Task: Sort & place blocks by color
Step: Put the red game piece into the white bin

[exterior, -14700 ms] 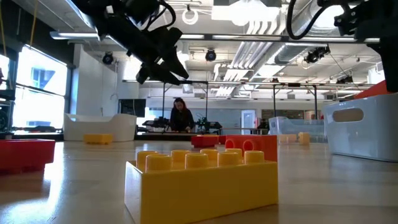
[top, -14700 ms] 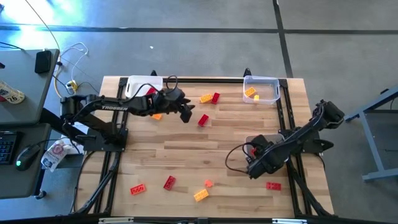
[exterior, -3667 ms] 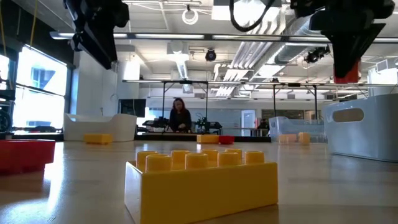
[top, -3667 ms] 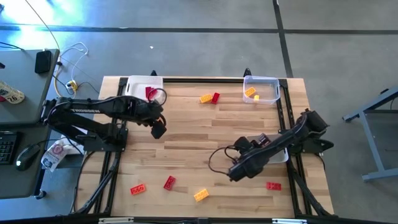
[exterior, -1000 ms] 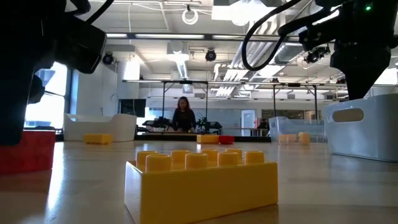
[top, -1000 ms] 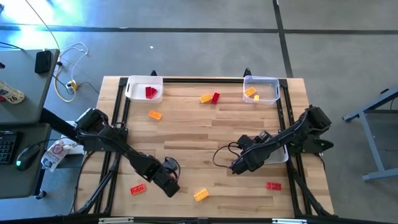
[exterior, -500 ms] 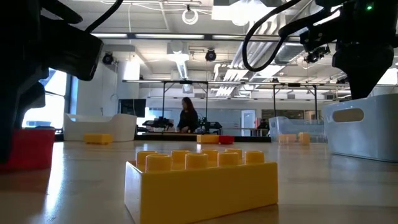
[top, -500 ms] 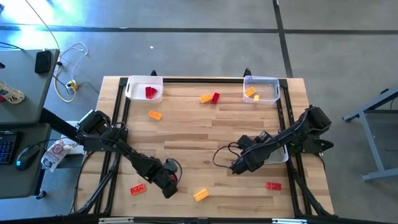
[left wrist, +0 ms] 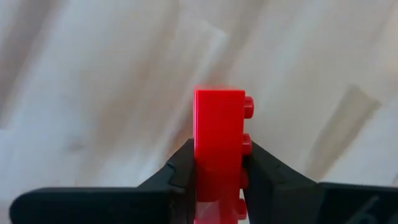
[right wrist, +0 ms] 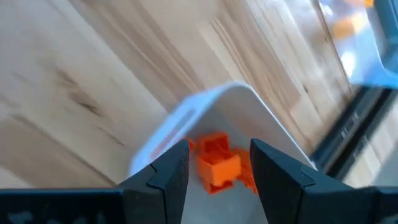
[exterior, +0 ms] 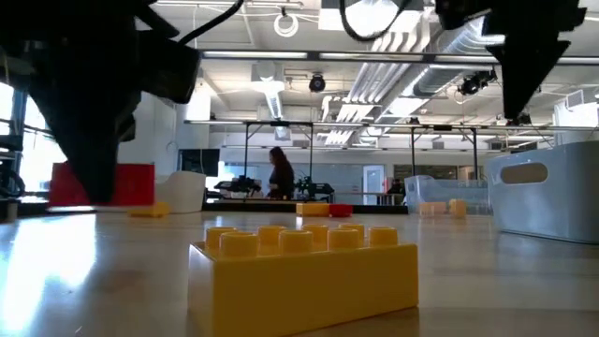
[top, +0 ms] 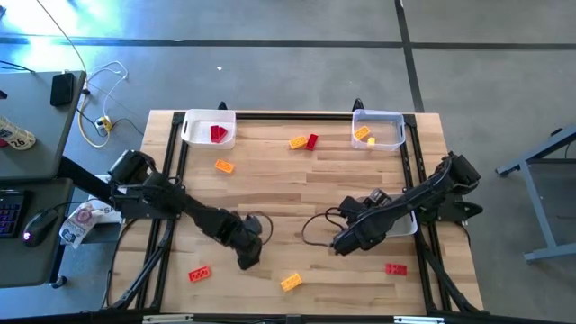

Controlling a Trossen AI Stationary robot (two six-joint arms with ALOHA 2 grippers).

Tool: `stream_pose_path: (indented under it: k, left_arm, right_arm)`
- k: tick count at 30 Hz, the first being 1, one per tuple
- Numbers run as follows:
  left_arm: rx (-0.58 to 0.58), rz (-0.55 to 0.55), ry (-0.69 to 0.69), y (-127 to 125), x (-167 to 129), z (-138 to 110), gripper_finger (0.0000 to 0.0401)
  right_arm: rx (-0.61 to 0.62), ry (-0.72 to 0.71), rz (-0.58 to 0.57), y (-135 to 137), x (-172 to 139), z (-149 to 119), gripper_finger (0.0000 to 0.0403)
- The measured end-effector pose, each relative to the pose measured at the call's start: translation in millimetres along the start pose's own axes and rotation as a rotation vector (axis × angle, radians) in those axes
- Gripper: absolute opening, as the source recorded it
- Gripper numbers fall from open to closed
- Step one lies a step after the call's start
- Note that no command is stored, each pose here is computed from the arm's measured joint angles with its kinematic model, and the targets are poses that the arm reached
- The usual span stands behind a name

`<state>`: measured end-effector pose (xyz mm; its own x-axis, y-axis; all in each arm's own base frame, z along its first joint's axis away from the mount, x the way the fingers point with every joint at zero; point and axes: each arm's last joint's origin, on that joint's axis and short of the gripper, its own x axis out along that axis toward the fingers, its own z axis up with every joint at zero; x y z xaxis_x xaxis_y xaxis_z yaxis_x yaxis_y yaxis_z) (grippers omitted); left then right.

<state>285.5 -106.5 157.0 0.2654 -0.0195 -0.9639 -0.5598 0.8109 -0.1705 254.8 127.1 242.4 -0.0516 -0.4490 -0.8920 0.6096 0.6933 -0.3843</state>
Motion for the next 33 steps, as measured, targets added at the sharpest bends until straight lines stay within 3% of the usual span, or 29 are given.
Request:
stream_pose_path:
  k: [10, 20, 33]
  left_arm:
    - [0.012, 0.099, -0.114, 41, -49, 25, 0.0068]
    - [-0.061, 0.306, -0.238, 106, -102, 41, 0.0072]
    - [-0.281, 0.506, -0.225, 197, -126, 66, 0.0072]
  right_arm:
    - [-0.167, -0.112, 0.239, 21, -12, 16, 0.0155]
    - [-0.332, -0.245, 0.462, 41, -21, 28, 0.0155]
    - [-0.371, -0.344, 0.498, 44, -23, 41, 0.0155]
